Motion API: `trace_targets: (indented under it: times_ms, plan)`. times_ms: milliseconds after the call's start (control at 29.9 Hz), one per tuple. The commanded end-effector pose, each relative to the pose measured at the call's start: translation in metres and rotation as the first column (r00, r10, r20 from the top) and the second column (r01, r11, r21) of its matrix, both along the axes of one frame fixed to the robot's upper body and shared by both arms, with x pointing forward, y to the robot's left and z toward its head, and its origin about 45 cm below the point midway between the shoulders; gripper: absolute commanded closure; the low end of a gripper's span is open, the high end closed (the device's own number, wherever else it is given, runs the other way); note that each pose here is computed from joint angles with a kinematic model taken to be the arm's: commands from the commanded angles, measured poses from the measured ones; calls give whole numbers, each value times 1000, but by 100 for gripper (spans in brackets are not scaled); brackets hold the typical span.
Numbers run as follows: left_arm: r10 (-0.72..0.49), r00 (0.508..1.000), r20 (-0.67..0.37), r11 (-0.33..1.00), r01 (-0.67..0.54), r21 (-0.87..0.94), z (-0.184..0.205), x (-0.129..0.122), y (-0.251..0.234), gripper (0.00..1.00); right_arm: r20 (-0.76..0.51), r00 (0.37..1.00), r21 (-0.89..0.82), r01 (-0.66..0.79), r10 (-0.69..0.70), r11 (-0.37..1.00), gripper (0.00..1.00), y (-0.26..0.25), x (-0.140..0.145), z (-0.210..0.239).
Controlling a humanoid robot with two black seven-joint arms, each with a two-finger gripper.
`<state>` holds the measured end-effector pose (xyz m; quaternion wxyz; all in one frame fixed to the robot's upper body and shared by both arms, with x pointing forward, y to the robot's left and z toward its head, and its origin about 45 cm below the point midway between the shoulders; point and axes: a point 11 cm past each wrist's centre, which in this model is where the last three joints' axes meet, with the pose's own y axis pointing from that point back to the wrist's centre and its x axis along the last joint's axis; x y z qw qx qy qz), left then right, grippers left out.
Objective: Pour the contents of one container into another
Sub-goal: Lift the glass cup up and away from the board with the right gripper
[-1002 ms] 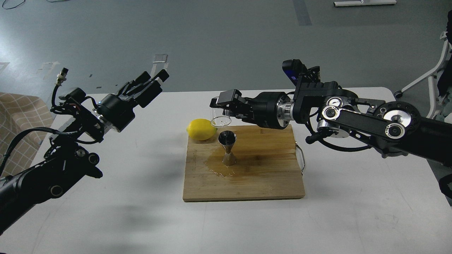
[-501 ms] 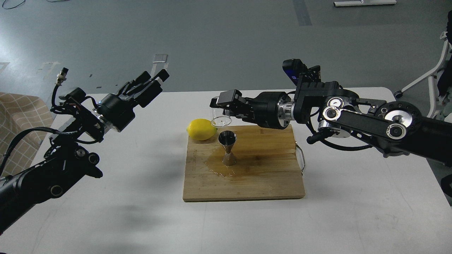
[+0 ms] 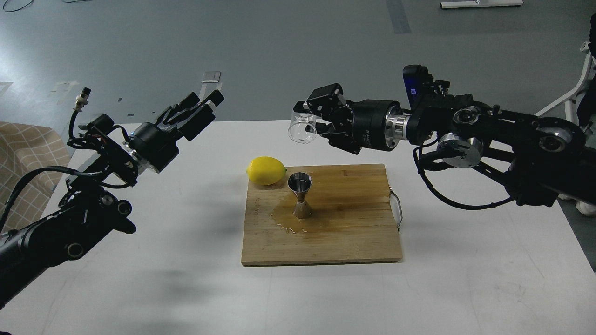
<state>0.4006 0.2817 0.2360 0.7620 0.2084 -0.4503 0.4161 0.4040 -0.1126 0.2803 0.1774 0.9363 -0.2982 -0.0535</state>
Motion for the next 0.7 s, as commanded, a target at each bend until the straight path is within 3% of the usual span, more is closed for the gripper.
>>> trace_targets:
  times_ms: [0,401,668]
  plan:
    - [-1,1000,0,1000,1,0,0,0,0,2,-67,996,61,64,-60,996,75,-13,5,1]
    - [0,1000,1,1000,0,-3,0,0,-1,2,-316,906,308,379,-282,873,74,-64,27,10]
    - [-2,1000,-2,1000,2,-2,0,0,-1,2,-470,791,382,582,-392,718,74,-124,29,-3]
